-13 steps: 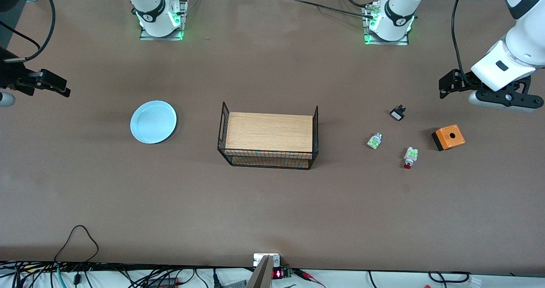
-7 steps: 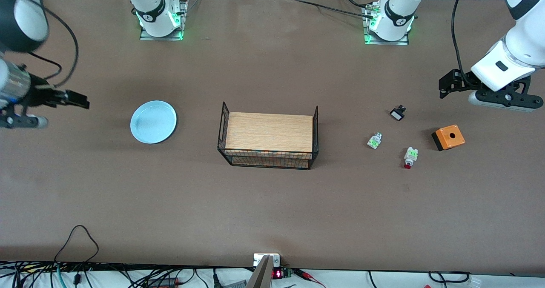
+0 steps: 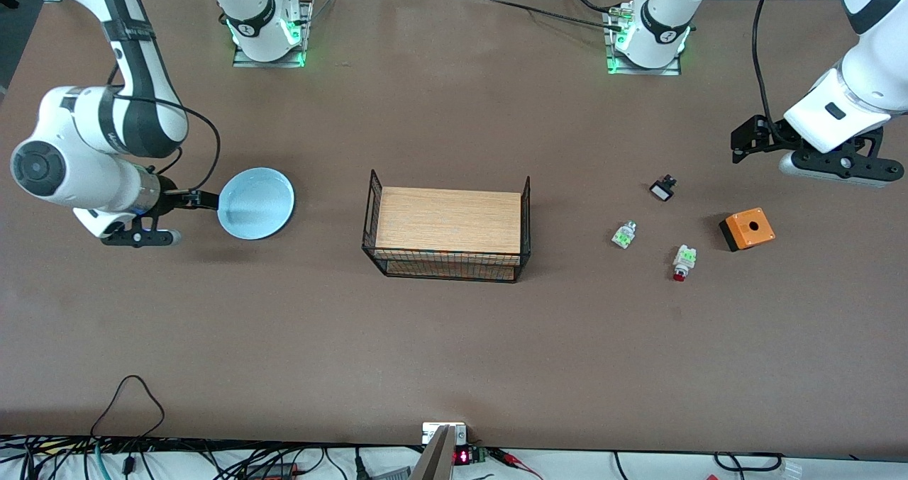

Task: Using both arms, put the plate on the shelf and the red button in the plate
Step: 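Lower the right gripper to the plate rim and grasp it, then lift the plate with the right gripper and carry it over the wooden block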

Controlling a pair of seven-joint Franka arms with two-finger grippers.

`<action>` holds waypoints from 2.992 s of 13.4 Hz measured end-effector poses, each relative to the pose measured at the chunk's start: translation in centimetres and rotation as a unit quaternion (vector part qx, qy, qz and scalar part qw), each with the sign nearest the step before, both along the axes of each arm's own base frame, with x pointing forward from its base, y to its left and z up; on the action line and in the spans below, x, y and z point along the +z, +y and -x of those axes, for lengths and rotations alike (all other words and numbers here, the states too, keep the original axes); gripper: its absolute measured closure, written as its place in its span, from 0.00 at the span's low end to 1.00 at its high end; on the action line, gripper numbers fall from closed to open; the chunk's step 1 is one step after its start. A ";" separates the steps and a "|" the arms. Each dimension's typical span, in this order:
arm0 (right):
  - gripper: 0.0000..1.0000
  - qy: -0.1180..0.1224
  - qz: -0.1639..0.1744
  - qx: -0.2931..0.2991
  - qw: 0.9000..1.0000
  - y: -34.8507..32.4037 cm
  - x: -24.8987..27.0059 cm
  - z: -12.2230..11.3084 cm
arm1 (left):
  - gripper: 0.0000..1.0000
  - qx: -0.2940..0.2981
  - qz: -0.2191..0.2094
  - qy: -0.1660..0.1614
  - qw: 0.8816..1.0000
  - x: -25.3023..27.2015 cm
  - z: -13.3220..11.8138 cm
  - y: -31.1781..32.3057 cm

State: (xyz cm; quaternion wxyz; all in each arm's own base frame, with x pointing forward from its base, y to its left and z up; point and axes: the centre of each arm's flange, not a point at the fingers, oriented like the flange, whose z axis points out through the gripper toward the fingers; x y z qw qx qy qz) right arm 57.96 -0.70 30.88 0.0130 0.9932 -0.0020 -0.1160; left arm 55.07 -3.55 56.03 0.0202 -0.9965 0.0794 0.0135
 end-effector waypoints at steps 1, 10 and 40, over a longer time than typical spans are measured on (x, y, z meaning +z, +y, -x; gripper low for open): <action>0.00 0.003 0.001 -0.001 1.000 -0.1 -1.4 0.3 | 0.00 0.000 0.000 0.000 1.000 0.0 0.0 0.0; 0.00 -0.018 0.001 -0.008 1.000 -1.1 -10.7 7.0 | 0.00 0.003 0.000 0.005 1.000 -0.4 -0.1 0.3; 0.97 -0.021 0.000 -0.078 0.997 0.5 2.0 7.2 | 0.00 0.001 -0.001 0.007 1.000 -0.2 -0.2 0.1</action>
